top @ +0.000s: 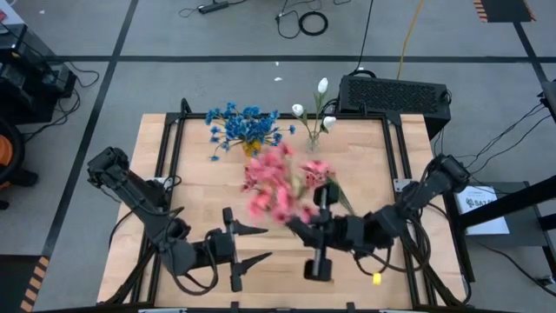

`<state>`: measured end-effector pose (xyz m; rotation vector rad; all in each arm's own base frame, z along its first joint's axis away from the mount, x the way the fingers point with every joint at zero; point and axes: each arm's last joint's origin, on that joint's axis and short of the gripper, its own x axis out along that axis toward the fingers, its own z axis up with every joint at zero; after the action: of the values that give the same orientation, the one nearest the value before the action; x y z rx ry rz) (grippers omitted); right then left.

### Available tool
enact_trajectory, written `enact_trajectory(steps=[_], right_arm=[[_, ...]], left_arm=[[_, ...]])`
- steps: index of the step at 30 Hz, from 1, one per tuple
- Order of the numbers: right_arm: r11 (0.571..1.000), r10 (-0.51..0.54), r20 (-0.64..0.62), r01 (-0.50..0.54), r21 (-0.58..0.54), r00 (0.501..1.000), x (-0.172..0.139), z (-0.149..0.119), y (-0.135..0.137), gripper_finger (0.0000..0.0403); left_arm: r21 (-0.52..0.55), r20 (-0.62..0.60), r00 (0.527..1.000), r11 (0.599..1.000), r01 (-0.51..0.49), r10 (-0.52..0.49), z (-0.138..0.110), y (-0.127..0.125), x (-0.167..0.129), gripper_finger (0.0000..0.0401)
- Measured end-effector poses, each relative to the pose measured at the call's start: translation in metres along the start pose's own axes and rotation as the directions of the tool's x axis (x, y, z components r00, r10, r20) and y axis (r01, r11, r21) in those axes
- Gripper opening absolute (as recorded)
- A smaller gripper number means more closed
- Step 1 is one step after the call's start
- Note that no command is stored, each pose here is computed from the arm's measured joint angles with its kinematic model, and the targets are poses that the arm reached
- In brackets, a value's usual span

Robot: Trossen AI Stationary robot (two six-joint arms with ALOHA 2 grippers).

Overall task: Sort flowers into vase by color
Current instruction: Put the right pink flowers into the green vase

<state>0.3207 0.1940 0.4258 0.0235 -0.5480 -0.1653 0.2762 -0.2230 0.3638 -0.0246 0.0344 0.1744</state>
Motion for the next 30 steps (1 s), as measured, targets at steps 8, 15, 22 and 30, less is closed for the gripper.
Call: enact_trajectory(steps=[8,15,22,30], right_arm=[[0.988,0.09,0.132,-0.106,0.113,0.987,-0.028,-0.032,-0.002,0.0],[0.991,0.069,0.182,-0.088,0.102,0.981,-0.027,-0.056,-0.005,0.0],[0.994,0.05,0.179,-0.066,0.087,0.983,-0.025,-0.064,-0.007,0.0],[0.997,0.045,0.19,-0.057,0.055,0.981,-0.025,-0.062,-0.008,0.0]], left_arm=[[-0.056,0.025,0.991,0.99,0.131,-0.13,-0.002,0.0,0.016,0.0255],[-0.047,0.034,0.995,0.995,0.091,-0.09,-0.013,0.004,0.038,0.0255],[-0.053,0.018,0.998,0.997,0.059,-0.058,-0.018,0.01,0.047,0.0255],[-0.02,0.004,0.998,0.998,0.057,-0.057,-0.02,0.009,0.048,0.021]])
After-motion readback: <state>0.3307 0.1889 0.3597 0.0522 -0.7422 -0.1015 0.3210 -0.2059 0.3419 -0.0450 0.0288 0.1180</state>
